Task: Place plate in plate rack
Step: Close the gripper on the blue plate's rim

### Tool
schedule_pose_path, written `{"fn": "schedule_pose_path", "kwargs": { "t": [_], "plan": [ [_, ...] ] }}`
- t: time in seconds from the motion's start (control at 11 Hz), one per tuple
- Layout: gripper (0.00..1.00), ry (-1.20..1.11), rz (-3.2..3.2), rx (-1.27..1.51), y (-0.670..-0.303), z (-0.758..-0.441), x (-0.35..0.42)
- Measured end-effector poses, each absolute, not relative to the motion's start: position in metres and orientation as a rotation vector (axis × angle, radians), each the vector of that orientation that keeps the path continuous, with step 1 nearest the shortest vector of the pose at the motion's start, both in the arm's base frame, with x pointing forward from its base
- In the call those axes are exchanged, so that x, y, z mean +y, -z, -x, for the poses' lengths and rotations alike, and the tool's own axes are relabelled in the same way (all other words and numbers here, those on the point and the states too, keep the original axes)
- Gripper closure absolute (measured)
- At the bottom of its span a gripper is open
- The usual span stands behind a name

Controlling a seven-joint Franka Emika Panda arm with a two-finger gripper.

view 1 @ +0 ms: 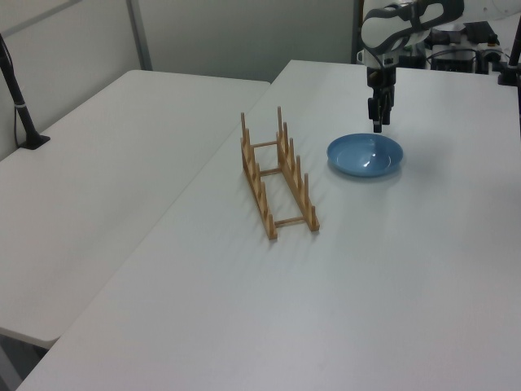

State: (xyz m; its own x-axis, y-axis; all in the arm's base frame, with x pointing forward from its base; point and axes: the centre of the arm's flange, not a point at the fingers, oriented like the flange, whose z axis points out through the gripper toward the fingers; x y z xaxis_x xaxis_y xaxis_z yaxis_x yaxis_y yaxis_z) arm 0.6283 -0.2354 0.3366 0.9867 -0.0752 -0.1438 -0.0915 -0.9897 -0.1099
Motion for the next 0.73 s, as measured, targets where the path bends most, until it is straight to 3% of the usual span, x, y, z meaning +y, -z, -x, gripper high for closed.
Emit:
{"fn": "schedule_pose_path", "kwargs": {
  "t": [0.46, 0.73],
  "plan": [
    [0.45, -0.146, 3.026, 0.126, -0.327, -0.639, -0.229],
    [0.68, -0.151, 3.027, 0.103, -0.324, -0.643, -0.219]
  ]
}}
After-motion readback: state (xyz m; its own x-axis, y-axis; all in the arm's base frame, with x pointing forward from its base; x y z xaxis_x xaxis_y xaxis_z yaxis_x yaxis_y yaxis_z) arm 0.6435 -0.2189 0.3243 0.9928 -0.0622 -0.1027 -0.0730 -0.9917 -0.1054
